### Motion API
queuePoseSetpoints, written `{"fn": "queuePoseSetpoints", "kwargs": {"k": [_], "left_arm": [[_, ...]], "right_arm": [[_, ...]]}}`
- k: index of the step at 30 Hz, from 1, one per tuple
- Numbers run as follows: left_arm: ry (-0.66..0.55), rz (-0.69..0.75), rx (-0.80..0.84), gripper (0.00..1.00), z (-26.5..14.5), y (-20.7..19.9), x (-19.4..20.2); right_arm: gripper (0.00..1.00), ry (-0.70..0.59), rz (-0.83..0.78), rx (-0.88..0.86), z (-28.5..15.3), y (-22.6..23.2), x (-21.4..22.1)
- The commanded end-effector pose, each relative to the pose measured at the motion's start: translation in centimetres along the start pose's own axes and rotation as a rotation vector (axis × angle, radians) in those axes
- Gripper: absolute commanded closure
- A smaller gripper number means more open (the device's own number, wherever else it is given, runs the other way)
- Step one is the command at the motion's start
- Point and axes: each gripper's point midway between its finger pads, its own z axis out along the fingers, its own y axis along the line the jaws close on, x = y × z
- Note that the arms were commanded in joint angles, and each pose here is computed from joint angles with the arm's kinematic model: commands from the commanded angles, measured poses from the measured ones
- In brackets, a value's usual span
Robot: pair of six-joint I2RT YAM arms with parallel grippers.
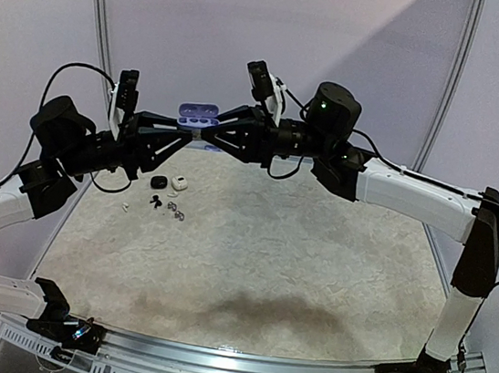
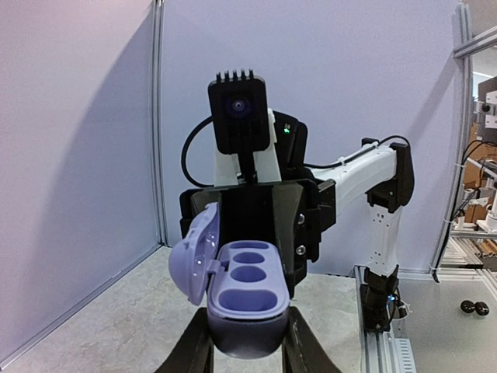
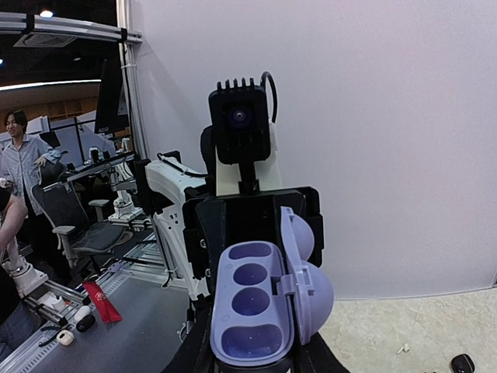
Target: Insert the wireless bluetooth earbuds into the charging case
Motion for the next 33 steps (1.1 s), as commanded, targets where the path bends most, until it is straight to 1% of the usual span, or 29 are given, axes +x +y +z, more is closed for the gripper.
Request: {"fn": "queuePoseSetpoints", "kwargs": {"k": [1, 4, 12, 14, 19, 20, 21, 23, 24, 26, 29, 33], "left_arm": [[-0.007, 0.021, 0.013, 1.0, 0.1, -0.3, 0.2], [-0.018, 0.029, 0.006, 1.0, 0.1, -0.3, -0.1], [-0.017, 0.039, 0.008, 1.0, 0.1, -0.3, 0.0], [-0.016, 0.038, 0.006, 1.0, 0.0, -0.3, 0.1], [-0.001, 0.032, -0.02, 0.99, 0.0, 0.1, 0.5], [0.002, 0.032, -0.03, 0.9, -0.1, 0.3, 0.6], [0.006, 0.031, -0.042, 0.79, -0.2, 0.5, 0.8], [0.015, 0.038, -0.063, 0.62, -0.3, 0.8, 1.2], [0.021, 0.04, -0.073, 0.56, -0.4, 0.9, 1.4], [0.041, 0.043, -0.082, 0.46, -0.5, 1.1, 2.0], [0.08, 0.049, -0.08, 0.34, -0.8, 1.0, 3.2], [0.136, 0.052, -0.112, 0.22, -1.2, 1.6, 5.1]], "right_arm": [[0.76, 0.014, 0.031, -0.002, 0.5, -0.3, 0.5], [0.79, 0.021, 0.042, 0.005, 0.5, -0.5, 0.7], [0.99, 0.039, 0.071, 0.005, 0.6, -0.7, 1.2], [1.0, 0.04, 0.071, 0.002, 0.7, -0.6, 1.2], [1.0, 0.041, 0.065, 0.001, 0.6, -0.6, 1.1], [1.0, 0.038, 0.061, 0.004, 0.5, -0.6, 1.0], [1.0, 0.032, 0.055, 0.01, 0.4, -0.7, 0.8], [1.0, 0.02, 0.048, 0.035, 0.0, -1.2, 0.5], [1.0, 0.014, 0.049, 0.052, -0.3, -1.5, 0.4], [1.0, -0.001, 0.054, 0.078, -0.8, -2.1, 0.1], [1.0, -0.011, 0.066, 0.11, -1.4, -2.8, -0.1], [1.0, -0.019, 0.066, 0.167, -2.1, -3.9, -0.1]]}}
